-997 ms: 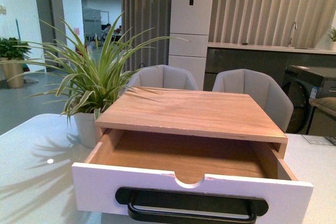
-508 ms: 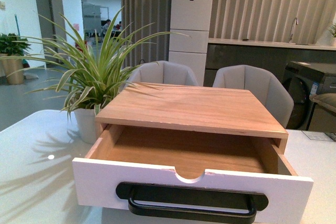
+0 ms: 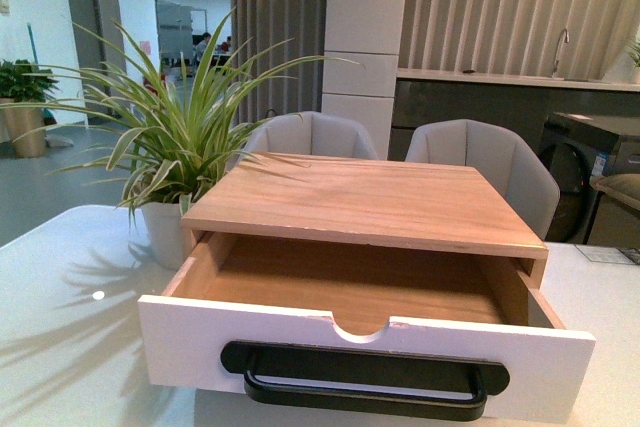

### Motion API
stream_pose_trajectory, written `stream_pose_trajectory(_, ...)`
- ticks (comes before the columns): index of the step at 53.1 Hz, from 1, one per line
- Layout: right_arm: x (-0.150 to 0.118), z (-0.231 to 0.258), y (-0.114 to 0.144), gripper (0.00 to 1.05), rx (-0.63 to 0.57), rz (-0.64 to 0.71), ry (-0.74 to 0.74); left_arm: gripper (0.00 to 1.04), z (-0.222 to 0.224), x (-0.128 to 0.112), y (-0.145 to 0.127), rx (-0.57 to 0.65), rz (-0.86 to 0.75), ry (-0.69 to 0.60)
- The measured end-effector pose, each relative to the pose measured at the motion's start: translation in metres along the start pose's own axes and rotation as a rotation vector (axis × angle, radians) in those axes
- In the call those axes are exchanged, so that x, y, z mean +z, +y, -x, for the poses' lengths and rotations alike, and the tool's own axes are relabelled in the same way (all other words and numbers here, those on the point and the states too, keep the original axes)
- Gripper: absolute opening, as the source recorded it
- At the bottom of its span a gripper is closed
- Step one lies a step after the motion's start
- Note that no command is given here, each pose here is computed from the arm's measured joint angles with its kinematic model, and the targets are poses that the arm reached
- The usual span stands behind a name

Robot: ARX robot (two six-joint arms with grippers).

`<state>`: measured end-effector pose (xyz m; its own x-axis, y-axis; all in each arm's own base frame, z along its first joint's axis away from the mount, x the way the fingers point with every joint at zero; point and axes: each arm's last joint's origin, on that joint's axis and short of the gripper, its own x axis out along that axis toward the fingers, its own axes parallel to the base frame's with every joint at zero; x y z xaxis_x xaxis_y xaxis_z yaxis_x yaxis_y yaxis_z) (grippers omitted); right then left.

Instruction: Pull drawer

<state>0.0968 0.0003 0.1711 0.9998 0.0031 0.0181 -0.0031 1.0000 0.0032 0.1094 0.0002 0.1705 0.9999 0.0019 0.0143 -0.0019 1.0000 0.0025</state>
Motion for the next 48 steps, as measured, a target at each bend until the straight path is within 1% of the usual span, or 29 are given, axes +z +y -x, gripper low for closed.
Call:
stream_pose_trajectory(5, 0.000, 0.000, 0.000, 0.02, 0.000, 0.000, 0.001, 0.03, 0.002, -0.001, 0.000, 0.000, 0.000, 0.003)
stream_pose_trajectory(8, 0.000, 0.000, 0.000, 0.02, 0.000, 0.000, 0.000, 0.03, 0.009, -0.005, 0.000, 0.000, 0.000, 0.034)
stream_pose_trajectory(11, 0.000, 0.000, 0.000, 0.02, 0.000, 0.000, 0.000, 0.03, 0.012, -0.003, 0.000, 0.000, 0.000, 0.007)
stream_pose_trajectory(25, 0.000, 0.000, 0.000, 0.02, 0.000, 0.000, -0.001, 0.04, 0.012, -0.003, 0.000, 0.000, 0.001, 0.006)
stream_pose_trajectory(27, 0.000, 0.000, 0.000, 0.04, 0.000, 0.001, -0.001, 0.09, 0.012, -0.003, 0.000, 0.000, 0.001, 0.006)
stream_pose_trajectory(37, 0.000, 0.000, 0.000, 0.37, 0.000, 0.000, -0.001, 0.43, 0.012, -0.003, 0.000, 0.000, 0.001, 0.006)
stream_pose_trajectory(45, 0.000, 0.000, 0.000, 0.76, 0.000, 0.001, -0.001, 0.81, 0.012, -0.003, 0.000, 0.000, 0.001, 0.006)
stream_pose_trajectory(48, 0.000, 0.000, 0.000, 0.86, 0.000, 0.001, -0.001, 0.92, 0.012, -0.003, 0.000, 0.000, 0.001, 0.006)
